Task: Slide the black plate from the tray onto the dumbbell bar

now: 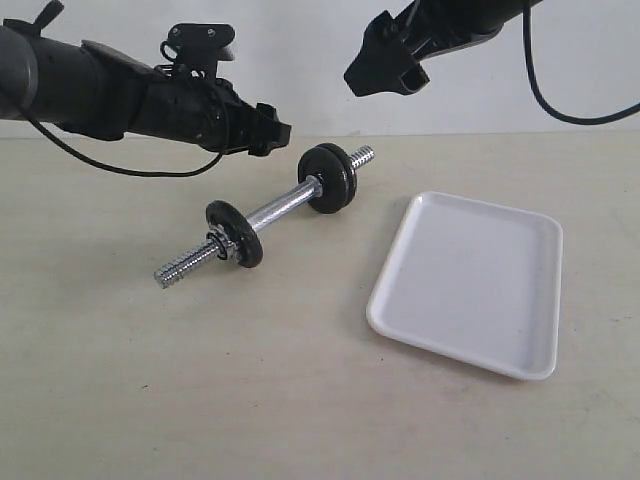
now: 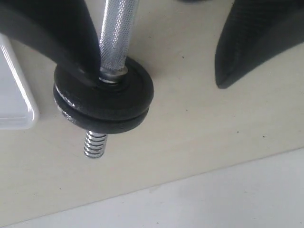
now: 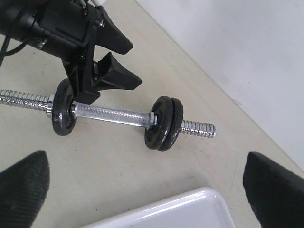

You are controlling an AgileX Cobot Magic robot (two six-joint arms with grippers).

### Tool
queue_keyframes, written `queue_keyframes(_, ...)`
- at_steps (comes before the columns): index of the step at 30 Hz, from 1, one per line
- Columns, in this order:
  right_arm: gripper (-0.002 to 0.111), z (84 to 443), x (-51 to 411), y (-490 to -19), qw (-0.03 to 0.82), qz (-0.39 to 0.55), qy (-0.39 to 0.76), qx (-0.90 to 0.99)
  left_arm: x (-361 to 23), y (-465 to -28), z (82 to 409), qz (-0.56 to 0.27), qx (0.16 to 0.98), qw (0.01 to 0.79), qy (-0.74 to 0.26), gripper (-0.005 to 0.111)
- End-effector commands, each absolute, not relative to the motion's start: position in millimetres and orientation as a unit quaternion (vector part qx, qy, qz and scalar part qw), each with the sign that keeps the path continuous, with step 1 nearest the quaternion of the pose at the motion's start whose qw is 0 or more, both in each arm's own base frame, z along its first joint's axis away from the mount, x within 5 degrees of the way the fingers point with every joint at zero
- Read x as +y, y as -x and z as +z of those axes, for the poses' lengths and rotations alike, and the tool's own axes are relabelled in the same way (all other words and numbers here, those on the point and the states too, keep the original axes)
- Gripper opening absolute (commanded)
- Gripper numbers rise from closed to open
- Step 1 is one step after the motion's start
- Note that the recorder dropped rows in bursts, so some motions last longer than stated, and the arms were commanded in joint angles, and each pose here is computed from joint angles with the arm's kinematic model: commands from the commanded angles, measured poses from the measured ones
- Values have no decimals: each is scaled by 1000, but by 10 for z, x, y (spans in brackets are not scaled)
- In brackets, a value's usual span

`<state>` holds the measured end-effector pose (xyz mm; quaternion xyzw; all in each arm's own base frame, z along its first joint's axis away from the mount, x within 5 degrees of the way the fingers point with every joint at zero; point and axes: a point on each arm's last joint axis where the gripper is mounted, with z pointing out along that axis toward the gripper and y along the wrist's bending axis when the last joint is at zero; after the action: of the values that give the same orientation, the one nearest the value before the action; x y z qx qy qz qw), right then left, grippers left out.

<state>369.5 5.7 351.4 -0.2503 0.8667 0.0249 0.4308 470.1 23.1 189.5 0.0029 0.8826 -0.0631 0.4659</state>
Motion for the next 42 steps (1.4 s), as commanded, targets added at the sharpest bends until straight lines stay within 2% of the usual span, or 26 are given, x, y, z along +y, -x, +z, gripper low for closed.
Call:
queue_keyframes(1,103,3585,52,-3675,443,19,251,860,213,-4681,1934,-70,882,466,-13,64)
queue_keyframes(4,103,3602,52,-3688,453,20,243,857,175,-4657,2012,-90,879,467,-20,64)
queue_keyframes(8,103,3699,77,-3673,483,36,226,845,164,-4582,2313,-78,866,492,-45,64)
queue_keyframes(14,103,4131,172,-3392,554,51,253,791,154,-4309,3071,-25,825,555,-106,64)
queue_keyframes(18,103,4486,249,-3024,595,60,278,752,129,-3984,3596,-7,790,602,-117,64)
queue_keyframes(23,103,4860,404,-2411,622,98,335,701,90,-3458,4045,4,755,645,-119,64)
queue_keyframes(30,103,5219,584,-1419,653,122,414,622,7,-2527,4319,0,718,688,-107,64)
queue_keyframes(35,103,5157,650,-907,664,137,429,597,-47,-1904,4355,2,688,718,-105,64)
queue_keyframes(39,103,4799,684,-512,666,146,429,593,-119,-1189,4407,-11,636,766,-95,64)
queue_keyframes(42,103,4422,706,-238,695,157,413,568,-257,-631,4339,-42,602,786,-134,64)
